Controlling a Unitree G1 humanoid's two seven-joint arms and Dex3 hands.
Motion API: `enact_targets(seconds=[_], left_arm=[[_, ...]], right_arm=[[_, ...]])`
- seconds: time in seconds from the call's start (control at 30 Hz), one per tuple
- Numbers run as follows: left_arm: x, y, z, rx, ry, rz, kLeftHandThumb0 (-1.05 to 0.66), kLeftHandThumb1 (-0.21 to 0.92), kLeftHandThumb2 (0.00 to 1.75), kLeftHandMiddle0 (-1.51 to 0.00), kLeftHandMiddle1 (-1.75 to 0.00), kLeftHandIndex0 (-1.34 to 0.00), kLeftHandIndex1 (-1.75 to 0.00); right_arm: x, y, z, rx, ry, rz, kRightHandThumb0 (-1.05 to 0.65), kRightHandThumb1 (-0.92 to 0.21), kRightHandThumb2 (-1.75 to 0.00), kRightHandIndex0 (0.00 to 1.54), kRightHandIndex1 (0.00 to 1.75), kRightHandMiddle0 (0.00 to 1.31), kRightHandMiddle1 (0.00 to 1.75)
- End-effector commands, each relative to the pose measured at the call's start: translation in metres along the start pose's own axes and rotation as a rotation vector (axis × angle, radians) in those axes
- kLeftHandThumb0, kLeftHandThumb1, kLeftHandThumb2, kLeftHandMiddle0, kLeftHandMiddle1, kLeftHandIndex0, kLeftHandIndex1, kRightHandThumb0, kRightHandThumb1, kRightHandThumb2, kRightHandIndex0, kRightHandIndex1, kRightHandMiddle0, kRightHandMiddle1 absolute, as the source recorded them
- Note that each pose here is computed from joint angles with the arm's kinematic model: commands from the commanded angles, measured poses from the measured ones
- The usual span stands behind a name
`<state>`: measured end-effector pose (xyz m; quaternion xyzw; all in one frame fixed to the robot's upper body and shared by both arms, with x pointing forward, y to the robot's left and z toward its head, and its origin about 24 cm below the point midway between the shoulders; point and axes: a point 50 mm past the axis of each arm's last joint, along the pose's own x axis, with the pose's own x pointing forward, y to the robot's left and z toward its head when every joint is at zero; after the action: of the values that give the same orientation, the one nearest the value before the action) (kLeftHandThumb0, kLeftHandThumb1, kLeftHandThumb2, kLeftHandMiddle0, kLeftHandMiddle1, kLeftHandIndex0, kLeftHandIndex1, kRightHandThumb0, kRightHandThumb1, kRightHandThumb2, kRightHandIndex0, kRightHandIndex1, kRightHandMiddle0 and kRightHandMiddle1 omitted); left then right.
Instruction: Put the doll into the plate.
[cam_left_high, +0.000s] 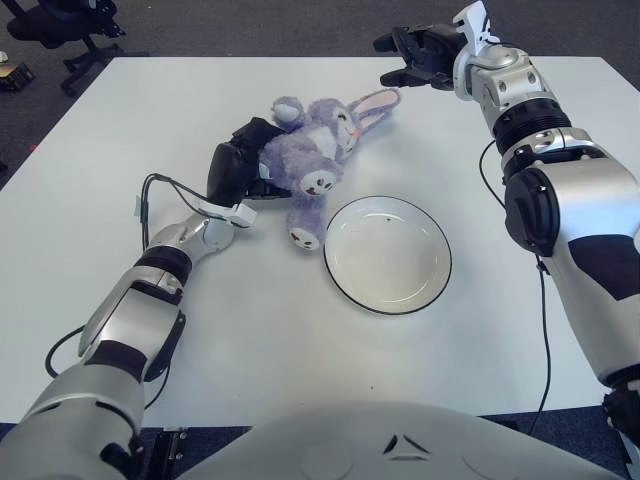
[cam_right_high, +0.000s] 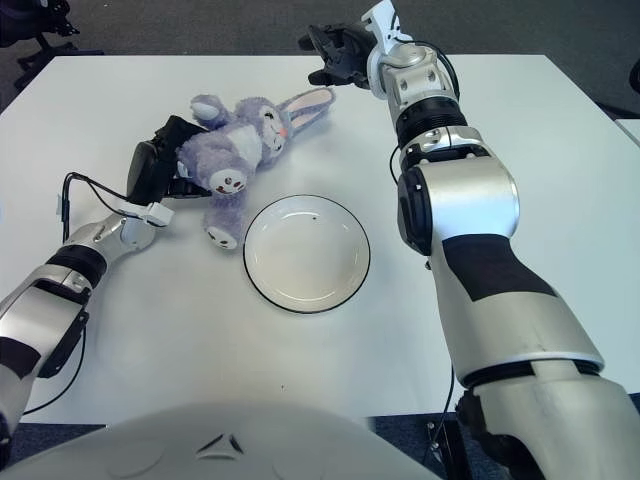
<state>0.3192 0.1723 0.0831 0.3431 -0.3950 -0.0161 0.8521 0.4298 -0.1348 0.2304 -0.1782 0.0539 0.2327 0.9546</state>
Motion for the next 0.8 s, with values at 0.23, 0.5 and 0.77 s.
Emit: enact_targets(seconds=[0.23,0.5,0.77], left_arm=[[-0.012,-0.006,-0.006,-0.308,0.225,0.084,0.00,0.91,0.07,-0.86,-1.75,-0.64,-1.75],[-0.011,-0.003,-0.008,-0.377,0.247,0.076,0.00,0.62,0.62,-0.87,-1.75,-0.65,-1.75],[-0.013,0.002,-0.013,-0.581,0.360,0.162,0.04,0.49,0.81,-0.82,-1.75,-0.64,-1.75]], right_arm=[[-0.007,-0.015,0.021,0.105,-0.092,-0.092,-0.93,-0.92,-0.71,0.42,0.00,0.41,0.13],[-0.007,-0.015,0.020,0.105,-0.092,-0.098,-0.94,-0.92,-0.70,0.42,0.00,0.43,0.12],[-0.007,-0.017,0.019,-0.200,-0.095,-0.223,-0.92,-0.92,-0.67,0.46,0.02,0.49,0.13]])
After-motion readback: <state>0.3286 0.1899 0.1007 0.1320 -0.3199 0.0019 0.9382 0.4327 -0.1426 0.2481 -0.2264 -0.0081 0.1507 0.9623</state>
